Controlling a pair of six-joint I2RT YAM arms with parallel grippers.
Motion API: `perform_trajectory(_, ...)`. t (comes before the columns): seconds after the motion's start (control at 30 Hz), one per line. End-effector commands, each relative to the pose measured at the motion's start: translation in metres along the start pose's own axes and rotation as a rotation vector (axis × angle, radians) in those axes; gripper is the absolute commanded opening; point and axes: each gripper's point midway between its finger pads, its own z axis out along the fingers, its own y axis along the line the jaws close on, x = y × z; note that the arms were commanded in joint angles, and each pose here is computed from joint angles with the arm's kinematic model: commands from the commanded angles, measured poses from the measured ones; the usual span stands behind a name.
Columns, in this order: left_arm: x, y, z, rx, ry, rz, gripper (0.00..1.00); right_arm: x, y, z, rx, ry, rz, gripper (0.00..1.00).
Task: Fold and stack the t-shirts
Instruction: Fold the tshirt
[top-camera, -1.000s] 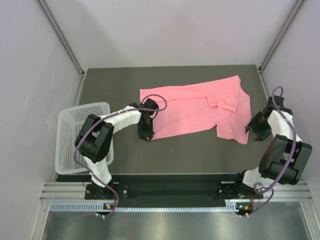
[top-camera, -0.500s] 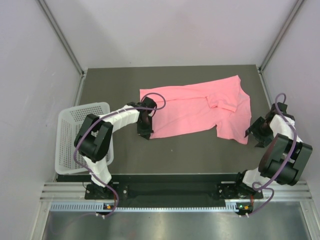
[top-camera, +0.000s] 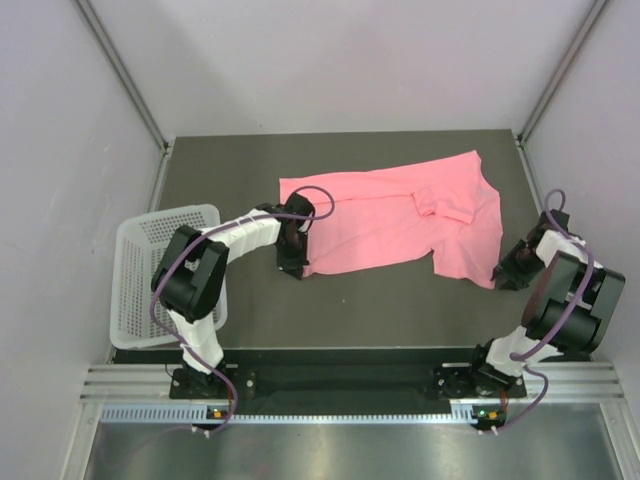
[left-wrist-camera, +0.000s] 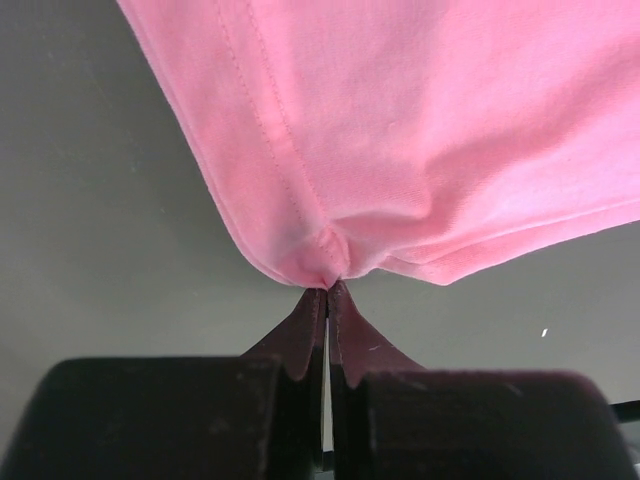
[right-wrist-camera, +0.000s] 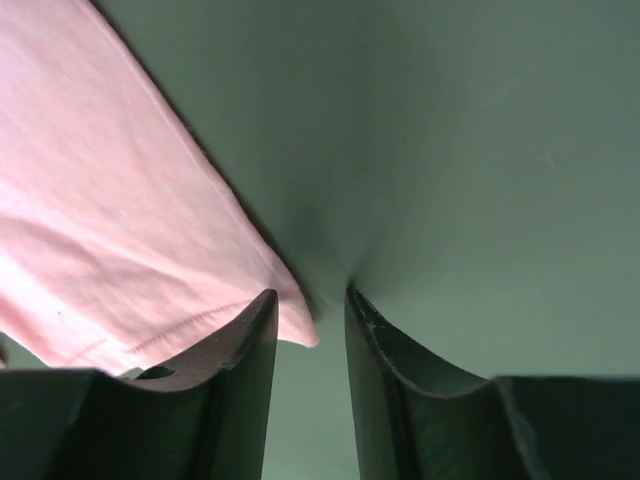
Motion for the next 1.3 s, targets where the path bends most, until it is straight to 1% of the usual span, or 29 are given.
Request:
perform_trajectory(0.0,-0.014,-0.009,-0.006,0.028,-0.036,0.014,0.0,-0.021,0.013,0.005,-0.057,-0.059,-0.008,0.33)
perform_trajectory(0.2,-0.015,-0.007,-0.011,0.018,-0.042,0.004,0.0,-0.009,0.017,0.012,-0.061,-0.02,-0.011,0.31)
perform_trajectory(0.4,-0.016,-0.007,-0.013,0.014,-0.049,-0.008,0.0,0.008,0.002,0.008,0.0,0.012,-0.009,0.32)
perform_trajectory(0.57,-0.018,-0.009,-0.015,0.019,-0.057,-0.01,0.0,0.019,-0.001,0.007,0.009,0.042,-0.011,0.32)
perform_trajectory(0.77,-0.019,-0.009,-0.015,0.017,-0.057,-0.012,0.0,0.02,-0.005,0.001,0.024,0.019,-0.04,0.32)
perform_trajectory(0.9,-0.019,-0.01,-0.014,0.021,-0.051,-0.012,0.0,0.018,-0.001,0.01,0.005,0.035,-0.042,0.31)
perform_trajectory(0.93,-0.02,-0.01,-0.015,0.019,-0.054,-0.01,0.0,0.017,0.001,0.011,0.0,0.036,-0.039,0.3)
perform_trajectory(0.97,-0.02,-0.009,-0.016,0.016,-0.055,-0.009,0.0,0.015,0.004,0.012,-0.015,0.034,-0.028,0.24)
perform_trajectory(1.0,-0.021,-0.008,-0.016,0.008,-0.059,-0.006,0.0,0.015,0.007,0.012,-0.024,0.033,-0.026,0.2)
perform_trajectory(1.03,-0.021,-0.007,-0.016,0.004,-0.059,-0.005,0.0,0.015,0.008,0.012,-0.031,0.032,-0.02,0.12)
perform_trajectory(1.1,-0.02,-0.006,-0.016,0.001,-0.057,-0.004,0.0,0.009,0.013,0.007,-0.048,0.018,-0.015,0.02)
perform_trajectory(1.13,-0.019,-0.005,-0.015,-0.003,-0.056,-0.004,0.0,0.007,0.016,0.005,-0.059,0.011,-0.01,0.0)
perform_trajectory(1.23,-0.017,-0.002,-0.014,-0.014,-0.052,-0.004,0.0,-0.008,0.029,-0.02,-0.107,-0.049,0.013,0.0)
perform_trajectory(1.27,-0.017,-0.001,-0.015,-0.018,-0.055,-0.004,0.0,-0.019,0.038,-0.035,-0.138,-0.094,0.028,0.0)
